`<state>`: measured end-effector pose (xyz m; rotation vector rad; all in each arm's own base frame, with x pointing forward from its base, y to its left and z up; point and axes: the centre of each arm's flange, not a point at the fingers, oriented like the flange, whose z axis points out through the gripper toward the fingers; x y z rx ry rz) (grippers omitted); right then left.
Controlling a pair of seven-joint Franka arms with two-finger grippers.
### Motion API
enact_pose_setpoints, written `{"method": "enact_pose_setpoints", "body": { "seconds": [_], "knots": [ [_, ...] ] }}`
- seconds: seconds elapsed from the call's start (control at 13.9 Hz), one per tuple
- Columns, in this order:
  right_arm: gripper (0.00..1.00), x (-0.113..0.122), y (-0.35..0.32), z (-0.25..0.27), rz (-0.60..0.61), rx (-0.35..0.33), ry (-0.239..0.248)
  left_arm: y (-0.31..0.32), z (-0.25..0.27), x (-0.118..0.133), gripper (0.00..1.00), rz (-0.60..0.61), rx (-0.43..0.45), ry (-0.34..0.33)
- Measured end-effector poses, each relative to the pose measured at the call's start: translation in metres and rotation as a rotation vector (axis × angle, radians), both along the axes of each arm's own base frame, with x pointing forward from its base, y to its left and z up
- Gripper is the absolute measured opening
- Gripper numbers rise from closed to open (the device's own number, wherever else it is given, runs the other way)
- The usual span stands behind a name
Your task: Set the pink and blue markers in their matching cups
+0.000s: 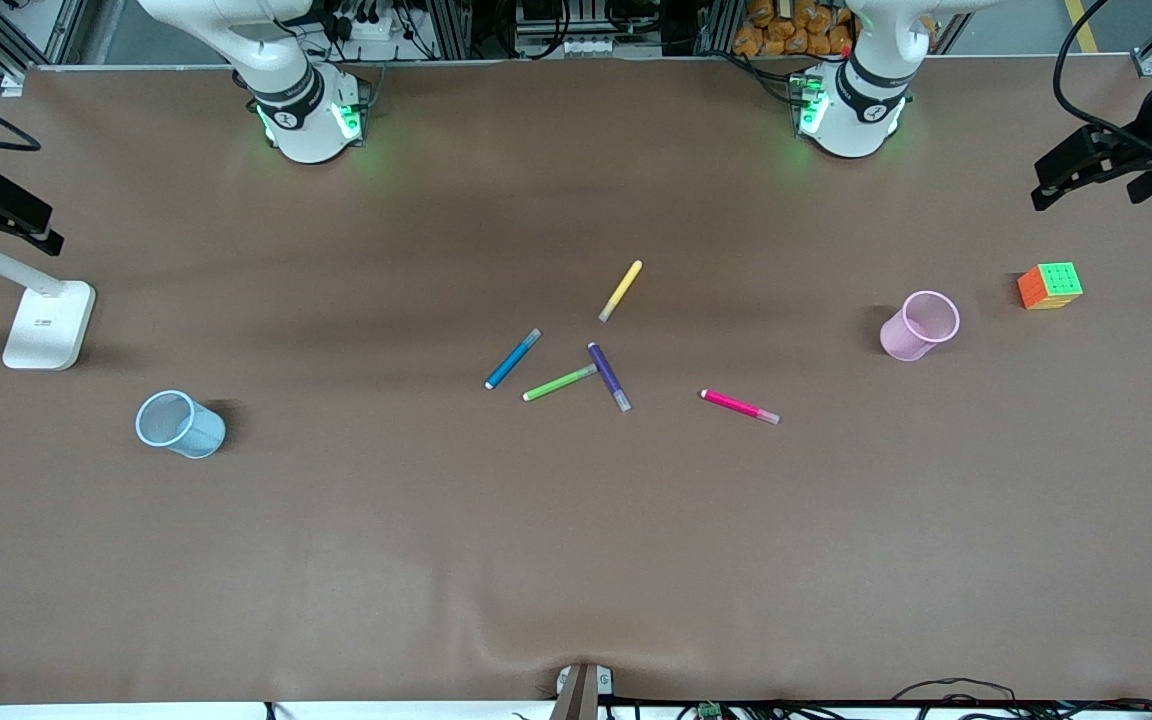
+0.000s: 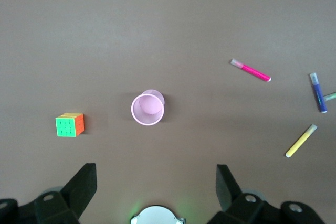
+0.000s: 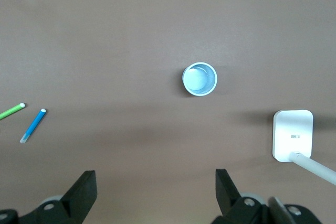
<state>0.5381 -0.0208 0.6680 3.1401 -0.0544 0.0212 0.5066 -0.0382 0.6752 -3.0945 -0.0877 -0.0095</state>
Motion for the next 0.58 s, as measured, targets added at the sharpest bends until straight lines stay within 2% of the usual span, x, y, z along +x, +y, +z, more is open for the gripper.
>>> {"method": "enact_pose_setpoints", "body": {
  "seconds": [0.58],
  "knots": [
    [1.0, 0.0, 0.0, 0.0, 0.0, 0.0, 0.0, 0.004, -0.008, 0.011, 1.0, 0.007, -0.003, 0.014]
  ]
}}
